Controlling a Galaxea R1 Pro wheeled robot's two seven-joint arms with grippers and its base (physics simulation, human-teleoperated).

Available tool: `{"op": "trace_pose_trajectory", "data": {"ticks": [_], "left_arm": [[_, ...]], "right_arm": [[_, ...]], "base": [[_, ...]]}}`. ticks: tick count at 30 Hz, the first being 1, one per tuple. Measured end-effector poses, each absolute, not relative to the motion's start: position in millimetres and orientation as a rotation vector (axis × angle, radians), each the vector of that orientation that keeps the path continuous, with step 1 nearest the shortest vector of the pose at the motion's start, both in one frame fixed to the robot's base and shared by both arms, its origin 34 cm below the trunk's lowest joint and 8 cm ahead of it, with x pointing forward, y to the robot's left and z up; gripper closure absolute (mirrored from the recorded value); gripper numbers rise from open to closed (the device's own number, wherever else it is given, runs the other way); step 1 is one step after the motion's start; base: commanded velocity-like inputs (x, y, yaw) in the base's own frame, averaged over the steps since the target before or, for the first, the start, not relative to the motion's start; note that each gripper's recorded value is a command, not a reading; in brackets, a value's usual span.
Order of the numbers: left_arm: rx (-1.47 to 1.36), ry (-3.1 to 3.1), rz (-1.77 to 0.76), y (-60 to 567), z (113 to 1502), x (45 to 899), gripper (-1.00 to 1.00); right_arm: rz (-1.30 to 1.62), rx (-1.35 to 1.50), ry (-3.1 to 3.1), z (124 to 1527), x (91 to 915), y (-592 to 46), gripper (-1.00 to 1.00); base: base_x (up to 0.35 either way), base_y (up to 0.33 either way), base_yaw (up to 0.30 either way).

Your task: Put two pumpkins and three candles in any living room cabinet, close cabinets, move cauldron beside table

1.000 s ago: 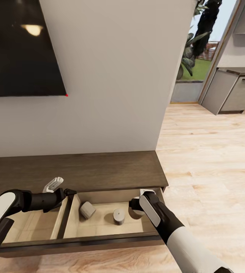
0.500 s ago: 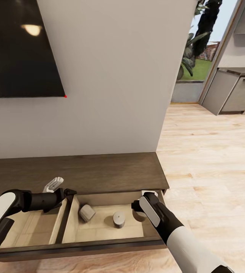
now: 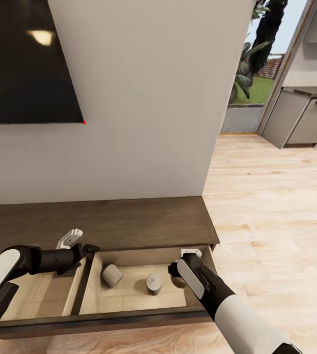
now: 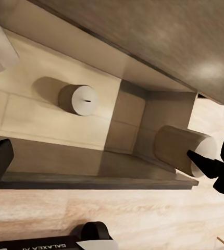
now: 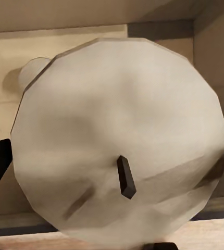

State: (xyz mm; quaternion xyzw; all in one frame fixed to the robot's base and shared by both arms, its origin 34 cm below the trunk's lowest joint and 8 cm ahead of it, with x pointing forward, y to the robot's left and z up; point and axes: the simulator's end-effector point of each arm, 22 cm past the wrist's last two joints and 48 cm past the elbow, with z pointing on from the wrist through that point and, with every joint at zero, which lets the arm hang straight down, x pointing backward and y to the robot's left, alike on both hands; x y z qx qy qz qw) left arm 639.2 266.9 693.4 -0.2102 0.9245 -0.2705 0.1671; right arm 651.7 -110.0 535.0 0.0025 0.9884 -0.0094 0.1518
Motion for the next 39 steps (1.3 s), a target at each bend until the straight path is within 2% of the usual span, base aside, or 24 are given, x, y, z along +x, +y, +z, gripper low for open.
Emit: {"op": "trace_pose_trajectory", "data": {"ticks": [20, 29, 39], "left_arm": [[-0.601, 2.628, -0.779, 264.8, 663.1, 635.5, -1.00], [-0.599, 2.629, -0.780, 264.2, 653.0, 633.8, -1.00], [-0.597, 2.631, -0.777, 263.9, 652.7, 633.5, -1.00]], "right_arm": [[-0.017, -0.002, 2.833, 506.6, 650.0, -110.8, 1.00], [-0.018, -0.002, 2.833, 496.7, 648.6, -110.6, 1.00], [-0.019, -0.004, 2.833, 496.8, 648.4, -111.0, 1.00]], "base": [[0.000, 0.000, 0.006], [0.000, 0.000, 0.222], [0.080, -0.007, 0.033]]}}
